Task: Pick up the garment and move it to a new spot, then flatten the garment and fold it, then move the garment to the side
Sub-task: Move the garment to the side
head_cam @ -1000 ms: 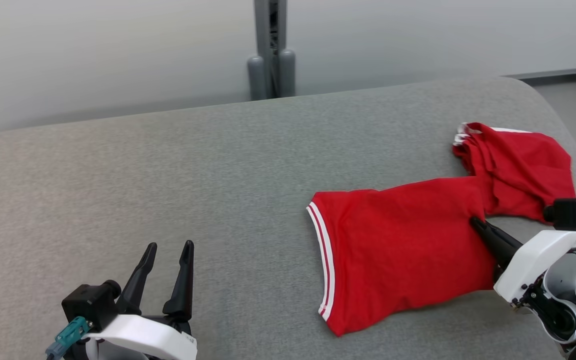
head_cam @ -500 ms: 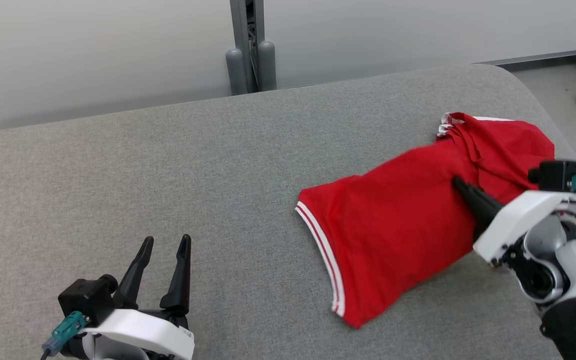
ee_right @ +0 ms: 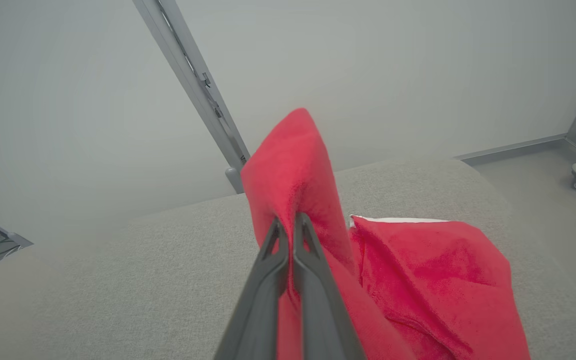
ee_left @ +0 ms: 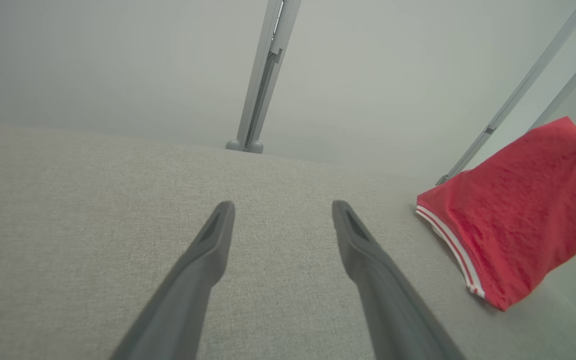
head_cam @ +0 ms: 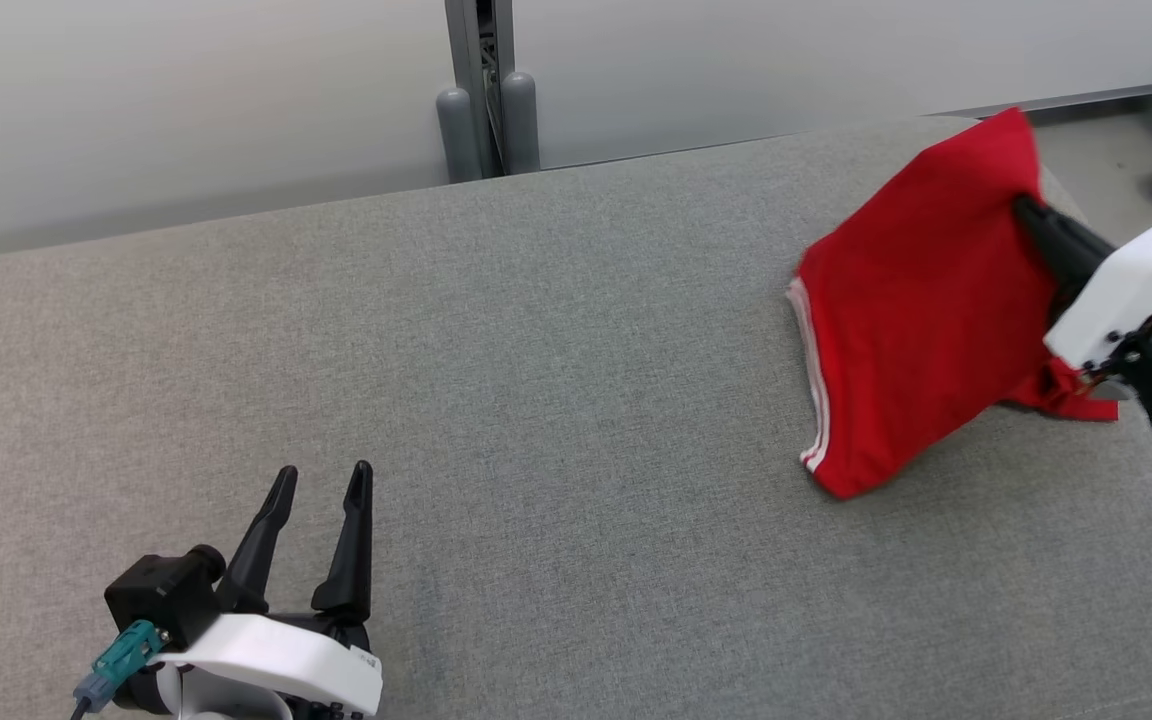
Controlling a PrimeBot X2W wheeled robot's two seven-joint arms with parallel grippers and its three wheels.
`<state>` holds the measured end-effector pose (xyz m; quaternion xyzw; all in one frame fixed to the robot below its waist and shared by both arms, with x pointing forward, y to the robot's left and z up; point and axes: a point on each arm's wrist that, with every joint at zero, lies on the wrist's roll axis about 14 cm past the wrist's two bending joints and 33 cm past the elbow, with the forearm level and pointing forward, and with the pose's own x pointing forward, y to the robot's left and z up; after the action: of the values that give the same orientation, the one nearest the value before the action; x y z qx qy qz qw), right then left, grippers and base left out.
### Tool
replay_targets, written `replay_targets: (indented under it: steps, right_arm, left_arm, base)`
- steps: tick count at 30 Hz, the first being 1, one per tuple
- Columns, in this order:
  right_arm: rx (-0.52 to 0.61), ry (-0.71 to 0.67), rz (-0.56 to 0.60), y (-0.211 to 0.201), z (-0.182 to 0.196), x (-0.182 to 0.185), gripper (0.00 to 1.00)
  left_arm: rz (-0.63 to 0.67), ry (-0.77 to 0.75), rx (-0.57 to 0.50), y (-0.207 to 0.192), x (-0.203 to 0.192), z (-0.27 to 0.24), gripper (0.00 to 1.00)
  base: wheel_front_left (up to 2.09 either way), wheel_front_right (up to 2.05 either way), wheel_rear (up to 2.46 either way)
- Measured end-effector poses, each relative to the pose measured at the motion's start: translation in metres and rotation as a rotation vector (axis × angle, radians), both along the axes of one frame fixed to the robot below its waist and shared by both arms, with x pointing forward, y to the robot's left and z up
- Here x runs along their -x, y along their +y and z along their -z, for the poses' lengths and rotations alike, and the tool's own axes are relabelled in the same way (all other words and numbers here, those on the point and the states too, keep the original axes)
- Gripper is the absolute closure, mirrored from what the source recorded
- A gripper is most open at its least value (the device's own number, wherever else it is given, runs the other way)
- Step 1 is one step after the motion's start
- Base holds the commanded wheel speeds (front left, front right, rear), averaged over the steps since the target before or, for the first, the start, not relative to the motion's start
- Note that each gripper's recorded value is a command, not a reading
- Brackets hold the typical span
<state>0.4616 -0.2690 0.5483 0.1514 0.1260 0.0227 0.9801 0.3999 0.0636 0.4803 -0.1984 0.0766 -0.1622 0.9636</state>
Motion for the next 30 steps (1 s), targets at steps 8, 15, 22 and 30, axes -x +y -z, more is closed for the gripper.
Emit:
replay_targets:
  steps: [8, 15, 22, 30]
  right_arm:
    - [0.056, 0.034, 0.111, -0.052, 0.000, -0.005, 1.00]
    - [0.131, 0.113, 0.258, -0.102, 0.033, -0.011, 1.00]
    - [0.157, 0.178, 0.337, -0.115, 0.070, -0.025, 1.00]
    - [0.233, 0.237, 0.380, -0.131, 0.095, -0.033, 0.98]
  left_arm:
    - [-0.004, 0.002, -0.013, 0.005, -0.008, 0.002, 0.00]
    - [-0.016, 0.018, -0.030, 0.014, -0.019, 0.009, 0.00]
    - [-0.048, 0.037, -0.050, 0.027, -0.026, 0.017, 0.00]
    - [-0.069, 0.054, -0.065, 0.037, -0.030, 0.026, 0.00]
  base:
    - [0.00, 0.00, 0.00]
    - [0.00, 0.00, 0.00]
    - [0.00, 0.00, 0.00]
    - [0.00, 0.00, 0.00]
